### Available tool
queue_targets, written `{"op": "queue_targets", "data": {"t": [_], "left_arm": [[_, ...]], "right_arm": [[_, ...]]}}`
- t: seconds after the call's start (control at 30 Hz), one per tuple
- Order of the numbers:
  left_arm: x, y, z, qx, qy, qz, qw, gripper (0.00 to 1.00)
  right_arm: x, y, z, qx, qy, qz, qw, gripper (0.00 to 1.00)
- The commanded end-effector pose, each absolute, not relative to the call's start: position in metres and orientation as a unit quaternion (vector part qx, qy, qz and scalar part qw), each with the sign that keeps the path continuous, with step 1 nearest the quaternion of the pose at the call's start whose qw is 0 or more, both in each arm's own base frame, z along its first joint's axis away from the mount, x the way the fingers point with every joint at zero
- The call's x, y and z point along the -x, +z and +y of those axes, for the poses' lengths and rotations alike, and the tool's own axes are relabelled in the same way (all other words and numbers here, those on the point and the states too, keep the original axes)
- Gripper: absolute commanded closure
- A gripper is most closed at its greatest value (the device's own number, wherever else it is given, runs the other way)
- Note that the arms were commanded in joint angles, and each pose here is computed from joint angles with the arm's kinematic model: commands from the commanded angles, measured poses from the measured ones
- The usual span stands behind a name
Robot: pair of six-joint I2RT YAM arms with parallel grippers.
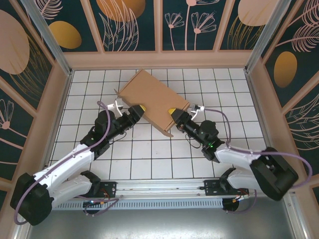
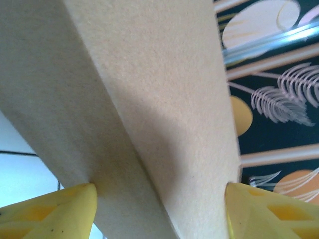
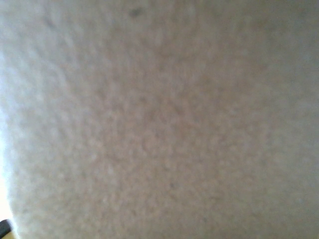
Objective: Fold the paper box
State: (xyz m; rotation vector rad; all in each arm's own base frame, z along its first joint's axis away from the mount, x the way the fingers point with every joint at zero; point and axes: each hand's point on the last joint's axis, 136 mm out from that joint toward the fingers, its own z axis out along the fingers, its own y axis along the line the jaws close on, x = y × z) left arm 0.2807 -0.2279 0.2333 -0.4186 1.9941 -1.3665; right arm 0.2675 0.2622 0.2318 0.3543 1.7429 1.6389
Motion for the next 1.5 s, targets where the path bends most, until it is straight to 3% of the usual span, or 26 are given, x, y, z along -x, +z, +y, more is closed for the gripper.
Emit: {"op": "queue_targets", "data": {"t": [0.0, 0.2, 0.43, 0.97, 1.2, 1.47], "left_arm": [[-0.276, 0.231, -0.22, 0.133, -0.485, 0.788, 0.355, 0.29], [-0.267, 0.224, -0.212, 0.138, -0.487, 0.786, 0.355, 0.17], [-0.274, 0.231, -0.233, 0.116, -0.529, 0.767, 0.344, 0.11], [-0.292, 0.237, -0.244, 0.131, -0.573, 0.725, 0.358, 0.11], [-0.291, 0.191, -0.247, 0.132, -0.512, 0.79, 0.309, 0.18], [-0.29, 0.168, -0.243, 0.133, -0.483, 0.813, 0.297, 0.17]], "right_arm": [[-0.259, 0.23, 0.263, -0.069, 0.584, 0.724, 0.361, 0.59], [-0.263, 0.24, 0.239, -0.063, 0.604, 0.706, 0.365, 0.58], [-0.246, 0.258, 0.251, -0.025, 0.66, 0.674, 0.331, 0.56], [-0.232, 0.28, 0.253, -0.039, 0.77, 0.587, 0.247, 0.57], [-0.247, 0.274, 0.246, -0.043, 0.71, 0.634, 0.303, 0.58], [-0.246, 0.291, 0.243, -0.025, 0.703, 0.631, 0.327, 0.58]]}}
